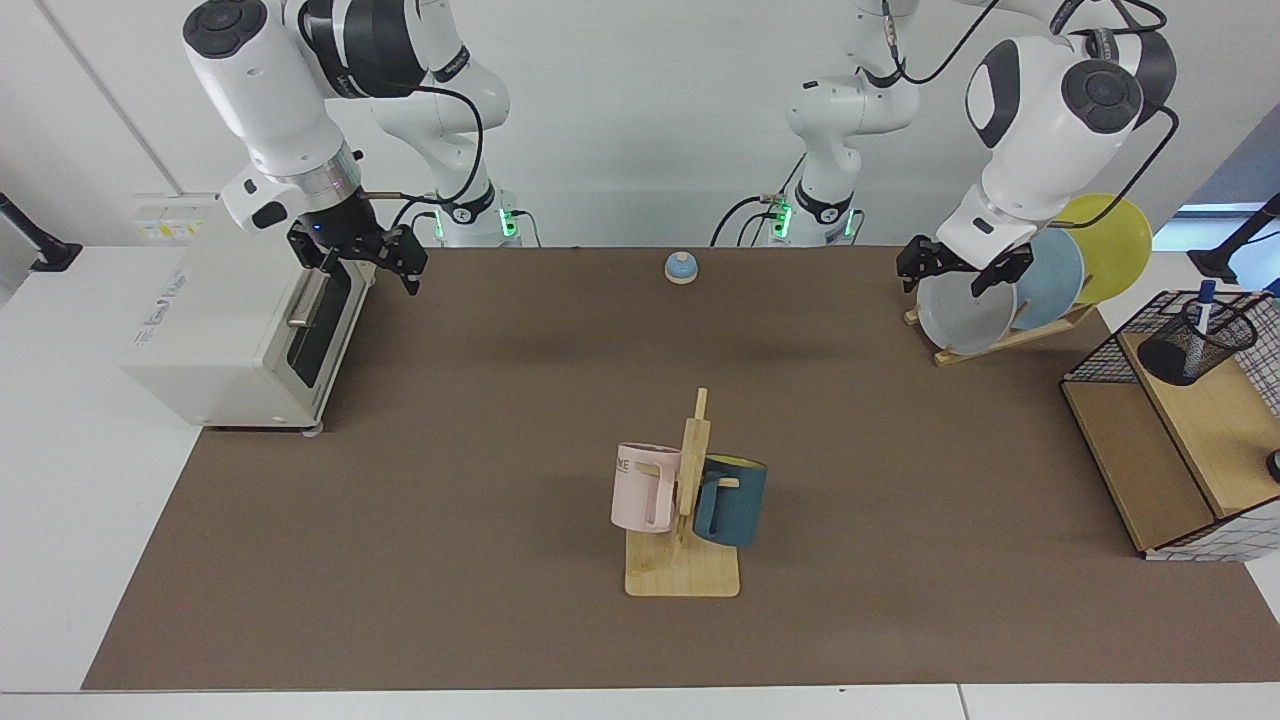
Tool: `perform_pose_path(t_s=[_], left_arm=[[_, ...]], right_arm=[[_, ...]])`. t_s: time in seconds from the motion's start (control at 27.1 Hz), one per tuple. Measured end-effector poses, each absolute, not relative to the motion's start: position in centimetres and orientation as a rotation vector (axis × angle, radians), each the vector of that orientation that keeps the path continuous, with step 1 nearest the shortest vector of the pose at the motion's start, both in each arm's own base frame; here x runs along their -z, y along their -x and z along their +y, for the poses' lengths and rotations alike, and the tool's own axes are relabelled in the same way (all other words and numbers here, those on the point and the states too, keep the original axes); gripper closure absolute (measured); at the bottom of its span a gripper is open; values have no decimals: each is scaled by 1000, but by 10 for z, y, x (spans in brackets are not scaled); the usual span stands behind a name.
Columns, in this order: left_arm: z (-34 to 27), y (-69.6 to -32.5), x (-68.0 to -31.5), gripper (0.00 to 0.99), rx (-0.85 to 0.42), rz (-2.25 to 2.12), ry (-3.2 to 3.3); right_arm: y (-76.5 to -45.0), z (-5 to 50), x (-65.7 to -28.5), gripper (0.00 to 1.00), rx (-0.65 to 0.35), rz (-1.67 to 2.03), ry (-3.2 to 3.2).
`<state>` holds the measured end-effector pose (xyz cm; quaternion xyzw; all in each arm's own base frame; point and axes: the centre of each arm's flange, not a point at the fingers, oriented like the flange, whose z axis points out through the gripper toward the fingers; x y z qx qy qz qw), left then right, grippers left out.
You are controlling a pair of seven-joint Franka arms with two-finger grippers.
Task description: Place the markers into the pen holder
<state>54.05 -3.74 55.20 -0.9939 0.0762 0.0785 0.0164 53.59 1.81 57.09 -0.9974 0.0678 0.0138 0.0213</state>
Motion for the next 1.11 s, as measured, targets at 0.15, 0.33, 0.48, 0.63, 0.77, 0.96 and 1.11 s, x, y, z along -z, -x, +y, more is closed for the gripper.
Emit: perform_pose_path(t_s=[0.15, 0.33, 0.48, 0.63, 0.77, 0.96, 1.11], left_arm=[[-42, -542, -574, 0, -161, 254, 3059], [-25, -551, -586, 0, -23, 203, 3052], [8, -555, -581, 0, 8, 88, 3104], [23, -556, -572, 0, 4, 26, 3132], [21, -555, -570, 0, -6, 28, 3135], [14, -555, -570, 0, -6, 108, 3133], [17, -555, -570, 0, -6, 146, 3132]], right_arm=[[-536, 14, -572, 0, -40, 221, 3090], [-535, 11, -574, 0, -33, 229, 3088], [-534, 13, -575, 0, -31, 226, 3086], [-534, 14, -575, 0, -31, 223, 3085], [-534, 13, -575, 0, -31, 224, 3084], [-534, 13, -575, 0, -31, 225, 3084], [-534, 13, -575, 0, -31, 225, 3084]])
